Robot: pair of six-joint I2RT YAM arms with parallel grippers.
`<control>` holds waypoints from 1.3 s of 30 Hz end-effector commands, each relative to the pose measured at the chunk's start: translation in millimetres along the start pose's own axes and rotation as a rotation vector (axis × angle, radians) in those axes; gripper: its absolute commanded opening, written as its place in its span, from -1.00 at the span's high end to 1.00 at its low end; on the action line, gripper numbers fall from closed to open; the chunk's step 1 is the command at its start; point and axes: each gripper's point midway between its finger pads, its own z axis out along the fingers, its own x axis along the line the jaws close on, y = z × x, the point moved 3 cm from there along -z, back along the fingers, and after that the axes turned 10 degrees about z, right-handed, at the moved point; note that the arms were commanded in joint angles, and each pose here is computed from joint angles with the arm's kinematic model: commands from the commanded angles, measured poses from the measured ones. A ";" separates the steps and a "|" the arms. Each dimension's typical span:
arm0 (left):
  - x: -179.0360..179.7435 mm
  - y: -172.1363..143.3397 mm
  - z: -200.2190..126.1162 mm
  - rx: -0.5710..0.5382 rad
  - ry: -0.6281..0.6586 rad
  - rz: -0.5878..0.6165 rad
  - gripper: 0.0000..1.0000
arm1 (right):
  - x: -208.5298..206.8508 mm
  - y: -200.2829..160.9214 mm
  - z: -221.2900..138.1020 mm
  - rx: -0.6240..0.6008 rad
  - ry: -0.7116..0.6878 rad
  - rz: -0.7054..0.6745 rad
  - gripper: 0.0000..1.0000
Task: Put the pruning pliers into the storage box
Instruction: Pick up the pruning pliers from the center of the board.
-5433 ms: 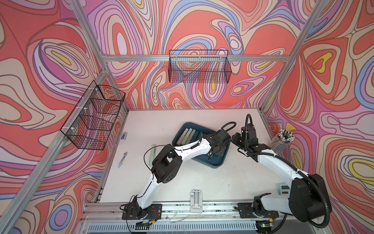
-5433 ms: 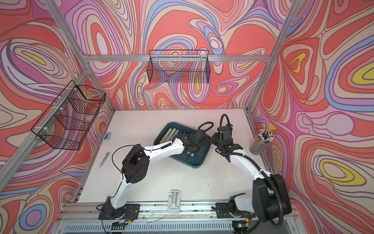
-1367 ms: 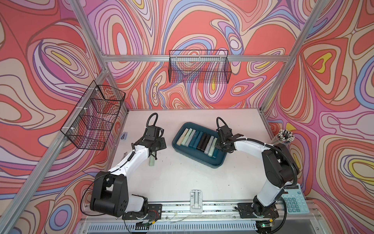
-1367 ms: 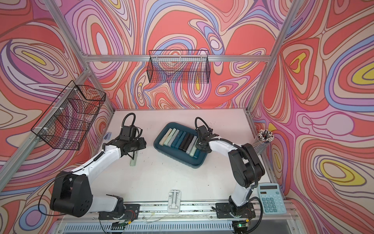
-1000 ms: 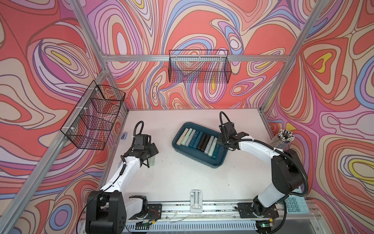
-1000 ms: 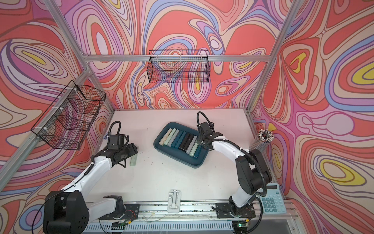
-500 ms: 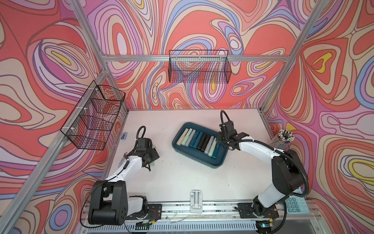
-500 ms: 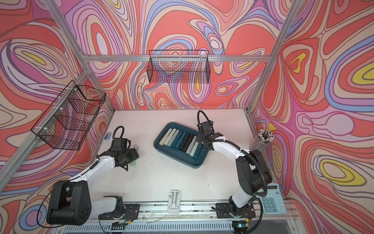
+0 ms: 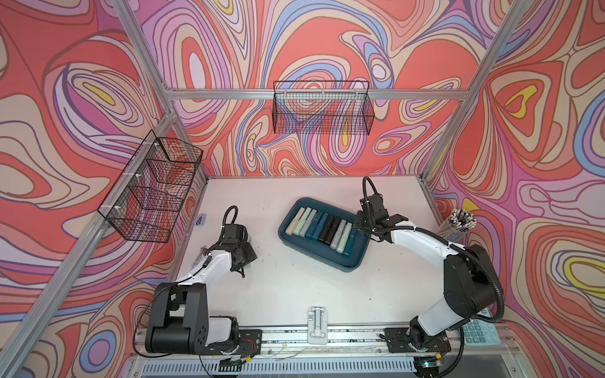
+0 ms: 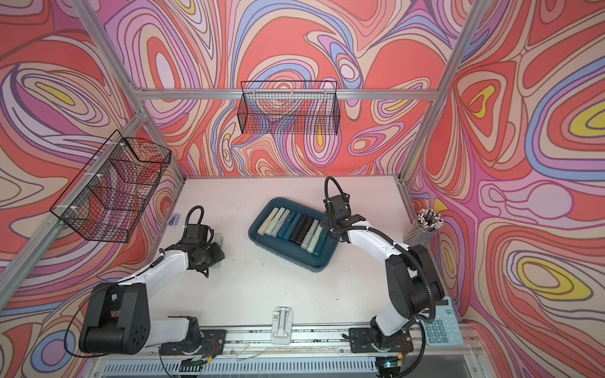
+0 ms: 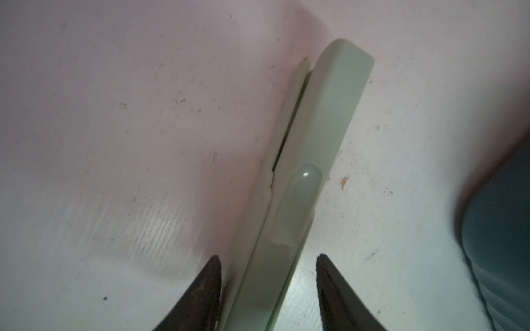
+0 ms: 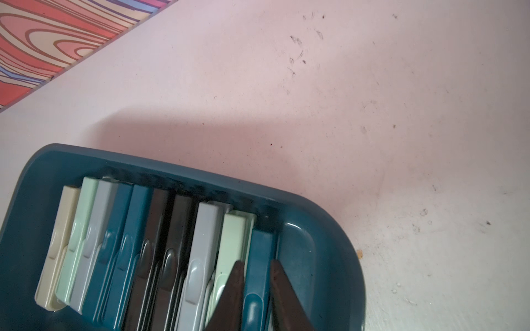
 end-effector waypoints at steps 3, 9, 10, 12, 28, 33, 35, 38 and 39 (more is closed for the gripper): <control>2.5 -3.1 6.9 0.019 0.009 0.000 0.14 | -2.8 0.0 -0.9 -0.006 0.011 0.019 0.63; 3.3 0.8 5.6 0.007 0.035 0.023 0.33 | -6.7 -0.5 0.2 -0.006 0.004 0.027 0.63; 2.2 1.5 5.4 0.007 0.035 0.028 0.36 | -7.5 -0.6 0.5 -0.005 0.003 0.025 0.63; -1.6 3.6 5.0 -0.002 0.033 0.040 0.40 | -7.9 -0.5 0.6 -0.005 0.004 0.029 0.63; -56.7 47.5 -56.6 -0.162 0.056 0.269 0.66 | -23.7 24.5 -10.4 -0.042 0.009 0.067 0.63; -93.3 61.3 -87.5 -0.214 0.024 0.382 0.67 | -28.0 26.0 -9.5 -0.043 0.026 0.094 0.63; -114.0 63.7 -97.7 -0.236 0.005 0.437 0.67 | -29.2 25.4 -10.2 -0.045 0.031 0.098 0.63; -147.0 63.1 -104.4 -0.256 -0.050 0.504 0.67 | -32.1 25.9 -12.2 -0.052 0.037 0.110 0.63; -157.9 63.6 -106.2 -0.262 -0.069 0.521 0.67 | -32.7 26.1 -12.9 -0.055 0.039 0.112 0.63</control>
